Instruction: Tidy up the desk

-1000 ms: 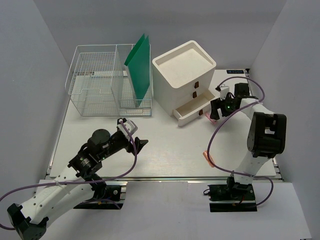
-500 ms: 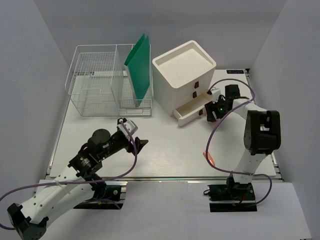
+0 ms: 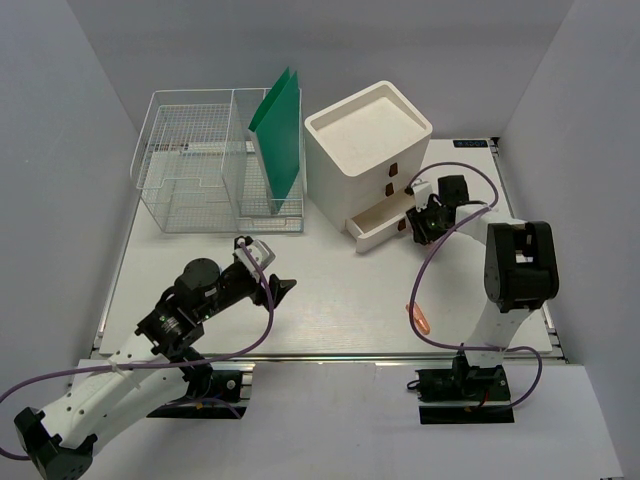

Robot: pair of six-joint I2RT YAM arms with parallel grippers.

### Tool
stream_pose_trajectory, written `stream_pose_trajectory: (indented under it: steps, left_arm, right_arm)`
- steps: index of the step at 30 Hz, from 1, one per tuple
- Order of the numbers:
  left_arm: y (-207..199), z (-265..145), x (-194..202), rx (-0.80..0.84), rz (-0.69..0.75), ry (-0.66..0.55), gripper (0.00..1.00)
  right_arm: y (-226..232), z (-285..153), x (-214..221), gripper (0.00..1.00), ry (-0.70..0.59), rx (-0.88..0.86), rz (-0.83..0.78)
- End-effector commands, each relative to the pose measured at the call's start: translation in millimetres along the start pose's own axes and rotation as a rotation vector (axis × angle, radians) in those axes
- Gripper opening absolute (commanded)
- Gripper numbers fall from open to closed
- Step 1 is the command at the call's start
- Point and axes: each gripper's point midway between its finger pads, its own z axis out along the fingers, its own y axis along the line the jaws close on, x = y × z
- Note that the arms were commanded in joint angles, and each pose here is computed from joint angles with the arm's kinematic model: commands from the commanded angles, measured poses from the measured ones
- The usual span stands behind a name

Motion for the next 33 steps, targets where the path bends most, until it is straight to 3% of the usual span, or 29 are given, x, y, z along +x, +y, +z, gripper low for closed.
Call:
stream_pose_trajectory:
  steps: [1,8,11,16,22,33]
  left_arm:
    - [0.5,-3.7,-12.0,-0.001,0.0,-0.032,0.86]
    - [0.5,-4.0,-12.4,-0.001,0.0,-0.034,0.86]
    - [0.8,-3.9,-12.7,-0.003,0.0,-0.035,0.86]
    - [0.1,-3.6,-12.8,0.002,0.002,-0.036,0.85]
    - [-0.1,-1.4,-9.2,0.004,0.001,-0.022,0.86]
    - [2.5,4.2,0.2,-0.008,-0.009,0.017,0.86]
  right_arm:
    - [-3.1,3.4,20.5,0.44,0.055,0.047,-0.003]
    - [1.8,-9.4,22.9,0.08,0.061,0.028,0.005]
    - [6.8,-28.3,14.5,0.0,0.039,0.015,-0.021]
    - [19.8,-64.9,-8.7,0.0,-0.042,-0.024,-0.106]
    - [33.2,-94.6,-44.9,0.04,-0.144,-0.091,-0.437]
    - [3.6,-97.9,-132.9,0.07,-0.248,0.201,-0.849]
